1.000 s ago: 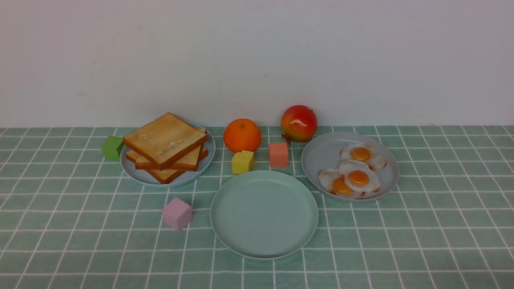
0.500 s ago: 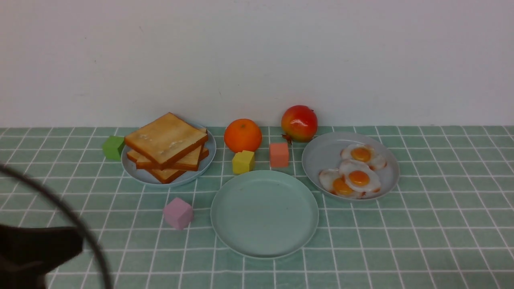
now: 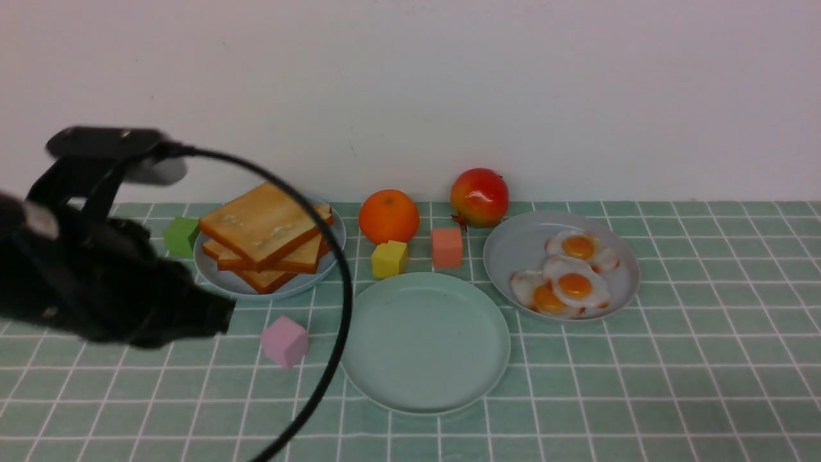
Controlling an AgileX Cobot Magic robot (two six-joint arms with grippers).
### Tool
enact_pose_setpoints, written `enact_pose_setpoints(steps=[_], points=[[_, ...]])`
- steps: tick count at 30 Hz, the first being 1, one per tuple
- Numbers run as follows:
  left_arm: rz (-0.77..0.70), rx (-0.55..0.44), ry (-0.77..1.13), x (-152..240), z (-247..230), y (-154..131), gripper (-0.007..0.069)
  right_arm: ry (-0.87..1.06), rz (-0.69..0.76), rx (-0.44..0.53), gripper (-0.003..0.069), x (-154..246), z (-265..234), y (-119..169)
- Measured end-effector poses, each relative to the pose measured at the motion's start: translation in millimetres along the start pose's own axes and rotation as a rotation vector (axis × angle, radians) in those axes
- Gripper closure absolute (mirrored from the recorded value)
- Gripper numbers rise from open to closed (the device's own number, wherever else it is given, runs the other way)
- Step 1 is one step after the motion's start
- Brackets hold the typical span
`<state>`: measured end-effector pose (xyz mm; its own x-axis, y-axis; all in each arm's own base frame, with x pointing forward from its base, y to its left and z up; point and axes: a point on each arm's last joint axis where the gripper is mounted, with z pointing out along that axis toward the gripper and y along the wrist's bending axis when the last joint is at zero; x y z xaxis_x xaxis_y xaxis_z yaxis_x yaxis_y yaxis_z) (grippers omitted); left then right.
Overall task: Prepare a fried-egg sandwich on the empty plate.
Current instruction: Use the left arm to grab a slice of bread
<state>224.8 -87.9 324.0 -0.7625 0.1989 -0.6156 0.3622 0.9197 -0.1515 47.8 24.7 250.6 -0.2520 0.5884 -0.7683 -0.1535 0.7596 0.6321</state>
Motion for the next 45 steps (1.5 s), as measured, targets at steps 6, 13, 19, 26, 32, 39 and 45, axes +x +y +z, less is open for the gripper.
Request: enact_pose_setpoints(steps=[6,13,19,26,32,39,45], points=[[0.139,-0.058,-0.029,-47,34,-8,0.0638,0.366,-0.392,0.020,0.0649,-70,9,65],[0.205,-0.125,0.065,-104,105,1,0.0638,0.619,-0.600,-0.009,0.0658,-108,41,100],[0.213,-0.167,0.147,-136,161,32,0.0638,0.607,-0.668,-0.101,0.0658,-110,49,115],[0.268,-0.194,0.172,-160,227,68,0.0526,0.587,-0.670,-0.126,0.0656,-111,49,119],[0.303,-0.195,0.160,-157,252,73,0.0302,0.599,-0.656,-0.136,0.0654,-110,48,119],[0.332,-0.214,0.169,-149,277,79,0.0182,0.610,-0.647,-0.142,0.0650,-109,48,120],[0.345,-0.227,0.179,-146,283,82,0.0258,0.620,-0.636,-0.150,0.0648,-108,47,120]])
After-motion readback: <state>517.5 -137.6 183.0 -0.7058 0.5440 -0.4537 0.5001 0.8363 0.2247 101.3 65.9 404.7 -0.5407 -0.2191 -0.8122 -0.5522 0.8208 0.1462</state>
